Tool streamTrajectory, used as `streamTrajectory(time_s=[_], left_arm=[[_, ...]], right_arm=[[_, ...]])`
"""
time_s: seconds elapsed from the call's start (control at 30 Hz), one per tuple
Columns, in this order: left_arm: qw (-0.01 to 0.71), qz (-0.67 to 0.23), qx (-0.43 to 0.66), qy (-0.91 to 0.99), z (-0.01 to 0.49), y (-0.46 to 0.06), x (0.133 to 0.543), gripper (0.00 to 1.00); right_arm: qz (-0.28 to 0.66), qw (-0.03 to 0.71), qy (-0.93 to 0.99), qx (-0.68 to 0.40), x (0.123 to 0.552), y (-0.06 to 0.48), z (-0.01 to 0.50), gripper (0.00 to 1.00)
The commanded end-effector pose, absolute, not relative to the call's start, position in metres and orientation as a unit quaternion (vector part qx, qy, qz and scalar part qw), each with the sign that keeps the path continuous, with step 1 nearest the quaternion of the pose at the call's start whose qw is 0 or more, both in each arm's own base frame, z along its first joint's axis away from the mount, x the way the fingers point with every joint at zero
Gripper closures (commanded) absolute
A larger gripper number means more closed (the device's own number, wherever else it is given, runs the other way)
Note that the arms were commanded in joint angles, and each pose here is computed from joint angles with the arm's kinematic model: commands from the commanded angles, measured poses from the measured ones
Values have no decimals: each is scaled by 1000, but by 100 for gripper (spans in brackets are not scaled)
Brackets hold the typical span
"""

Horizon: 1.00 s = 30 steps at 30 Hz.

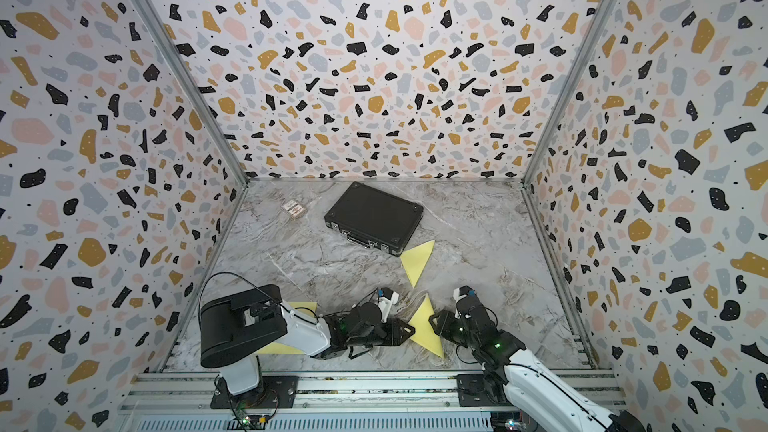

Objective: Fold the square paper diagonally
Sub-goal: Fold the paper at the center of the board.

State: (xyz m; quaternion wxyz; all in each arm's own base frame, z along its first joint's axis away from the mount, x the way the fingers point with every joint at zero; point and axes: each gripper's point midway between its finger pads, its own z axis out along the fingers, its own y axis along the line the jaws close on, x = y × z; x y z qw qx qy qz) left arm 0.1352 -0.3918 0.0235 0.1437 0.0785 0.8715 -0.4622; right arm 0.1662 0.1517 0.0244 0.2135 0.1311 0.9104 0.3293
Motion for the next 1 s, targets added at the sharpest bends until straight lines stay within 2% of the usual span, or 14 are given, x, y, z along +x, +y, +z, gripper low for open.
streamTrajectory(time_s=[0.0,0.77,0.97], left_arm=[[49,-286,67,955,-73,-312,100,68],[45,-285,65,955,-79,-308,97,73],[45,-282,65,956,-80,-307,97,77]], right_arm=[[272,200,927,162,159,134,1,61],[274,191,937,98,160,155,-2,64],[274,194,939,80,157,158,-1,64]])
